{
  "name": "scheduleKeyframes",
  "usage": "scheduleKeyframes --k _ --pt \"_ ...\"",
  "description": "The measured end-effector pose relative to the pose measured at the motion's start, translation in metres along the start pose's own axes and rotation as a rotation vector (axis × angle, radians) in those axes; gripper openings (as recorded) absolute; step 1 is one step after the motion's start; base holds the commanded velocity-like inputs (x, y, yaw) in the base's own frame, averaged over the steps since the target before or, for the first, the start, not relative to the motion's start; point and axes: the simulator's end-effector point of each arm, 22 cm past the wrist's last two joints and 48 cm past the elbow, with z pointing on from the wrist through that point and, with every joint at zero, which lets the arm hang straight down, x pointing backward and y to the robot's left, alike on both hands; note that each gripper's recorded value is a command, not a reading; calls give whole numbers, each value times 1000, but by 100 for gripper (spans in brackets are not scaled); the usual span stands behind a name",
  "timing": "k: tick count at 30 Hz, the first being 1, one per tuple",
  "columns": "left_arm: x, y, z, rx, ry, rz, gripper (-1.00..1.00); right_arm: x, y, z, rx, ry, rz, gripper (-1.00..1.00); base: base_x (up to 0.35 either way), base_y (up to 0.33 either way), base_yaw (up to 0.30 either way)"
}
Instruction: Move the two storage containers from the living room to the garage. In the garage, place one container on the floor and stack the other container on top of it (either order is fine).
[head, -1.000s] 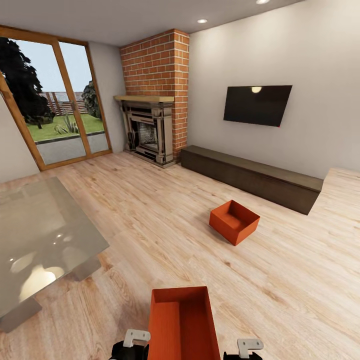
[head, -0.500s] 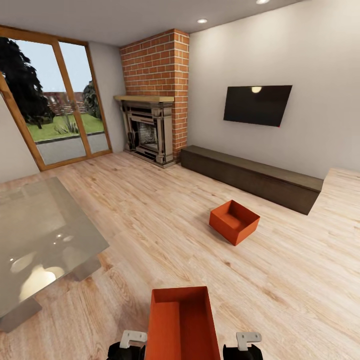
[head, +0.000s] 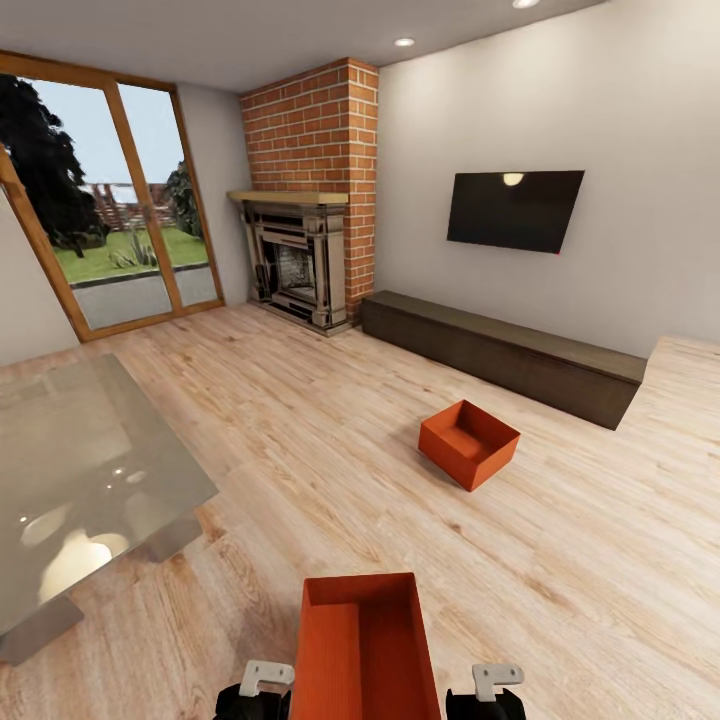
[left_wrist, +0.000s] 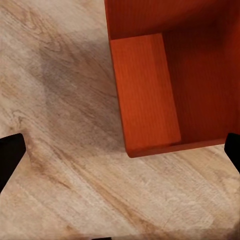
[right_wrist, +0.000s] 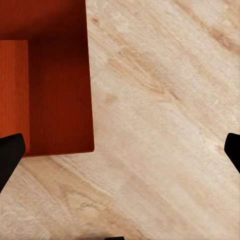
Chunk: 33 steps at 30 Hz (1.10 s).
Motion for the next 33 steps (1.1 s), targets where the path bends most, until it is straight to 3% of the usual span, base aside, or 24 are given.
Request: scheduleKeyframes --k 6,13,14,17,27,33 --pt "0 2 0 -3 -3 0 100 1 1 -2 -5 -9 6 100 68 5 0" --pt "10 7 0 -15 37 -5 100 -13 6 1 -6 -5 22 100 295 58 0" --pt "11 7 0 -15 40 -5 100 16 6 -1 -6 140 -11 100 304 70 0" --pt "10 8 0 -14 40 -9 100 20 7 -2 -7 183 -19 100 208 57 0" --pt "3 9 0 -20 19 -20 100 13 7 -1 -6 166 -19 100 39 6 0" --pt "3 8 0 -18 17 -16 100 13 6 0 -3 165 -15 100 2 -190 0"
